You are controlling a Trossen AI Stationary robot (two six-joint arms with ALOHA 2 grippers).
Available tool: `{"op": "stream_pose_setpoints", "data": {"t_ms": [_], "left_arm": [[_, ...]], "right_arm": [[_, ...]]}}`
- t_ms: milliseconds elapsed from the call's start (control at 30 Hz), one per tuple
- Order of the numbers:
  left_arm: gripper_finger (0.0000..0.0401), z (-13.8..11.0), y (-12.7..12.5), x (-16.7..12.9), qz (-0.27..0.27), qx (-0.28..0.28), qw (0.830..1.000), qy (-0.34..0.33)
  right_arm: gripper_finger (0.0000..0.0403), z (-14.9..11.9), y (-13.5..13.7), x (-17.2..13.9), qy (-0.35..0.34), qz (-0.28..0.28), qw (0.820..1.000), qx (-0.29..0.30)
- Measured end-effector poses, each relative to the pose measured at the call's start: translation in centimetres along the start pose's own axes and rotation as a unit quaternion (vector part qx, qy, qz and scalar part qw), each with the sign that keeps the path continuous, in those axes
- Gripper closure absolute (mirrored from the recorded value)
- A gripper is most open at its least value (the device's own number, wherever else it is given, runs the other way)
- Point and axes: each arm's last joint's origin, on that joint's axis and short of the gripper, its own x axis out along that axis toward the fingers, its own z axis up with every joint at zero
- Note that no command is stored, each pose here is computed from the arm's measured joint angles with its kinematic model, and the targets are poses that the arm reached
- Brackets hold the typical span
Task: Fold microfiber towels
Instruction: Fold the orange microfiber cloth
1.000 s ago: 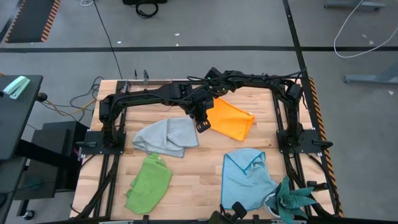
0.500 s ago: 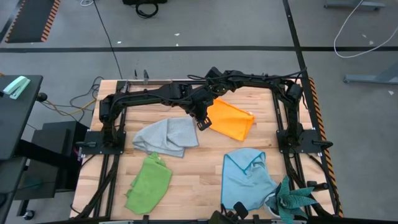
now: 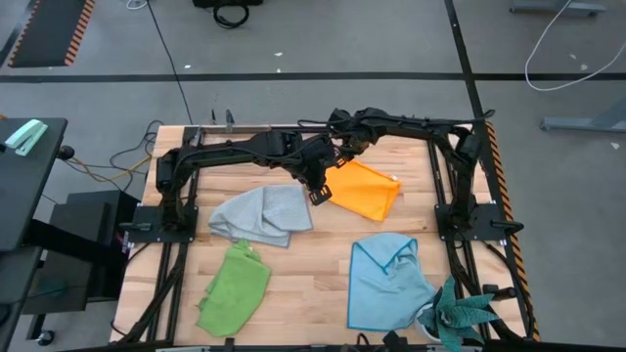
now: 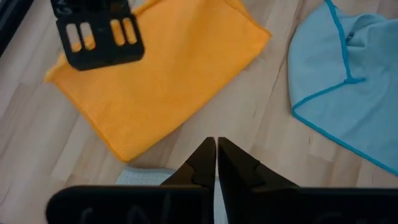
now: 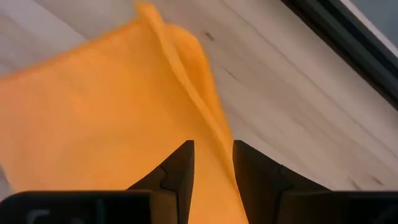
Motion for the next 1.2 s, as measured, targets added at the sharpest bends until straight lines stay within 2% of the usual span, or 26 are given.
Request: {"op": "stream_pose_setpoints", "data": {"t_ms": [233,533,667,800,1000,1200], "left_arm": [[0.0392,-0.4,-1.7,0.0,-0.017,0.08,0.997,0.002],[0.0371,0.0,-1.7,0.0,-0.019,0.123,0.992,-0.019],[0.0374,0.7,-1.2,0.9,-0.021,0.113,0.991,-0.068],[0.0385,0.9,-0.3,2.6,-0.034,0.075,0.991,-0.108],[0.0389,0.2,1.6,5.6,-0.04,-0.004,0.988,-0.151],[0.0369,0.5,2.1,7.9,-0.06,-0.054,0.978,-0.191]], "right_arm": [[0.0286,-3.5,-2.0,-2.7,0.015,-0.016,1.0,0.006],[0.0286,-12.4,-5.3,-5.7,-0.003,0.018,0.991,0.133],[0.0286,-16.1,-6.4,-7.3,-0.039,0.049,0.98,0.187],[0.0286,-18.9,-7.5,-9.0,-0.085,0.089,0.967,0.222],[0.0286,-21.4,-8.7,-11.4,-0.15,0.14,0.954,0.219],[0.0286,-22.7,-9.2,-12.4,-0.173,0.163,0.952,0.196]]}}
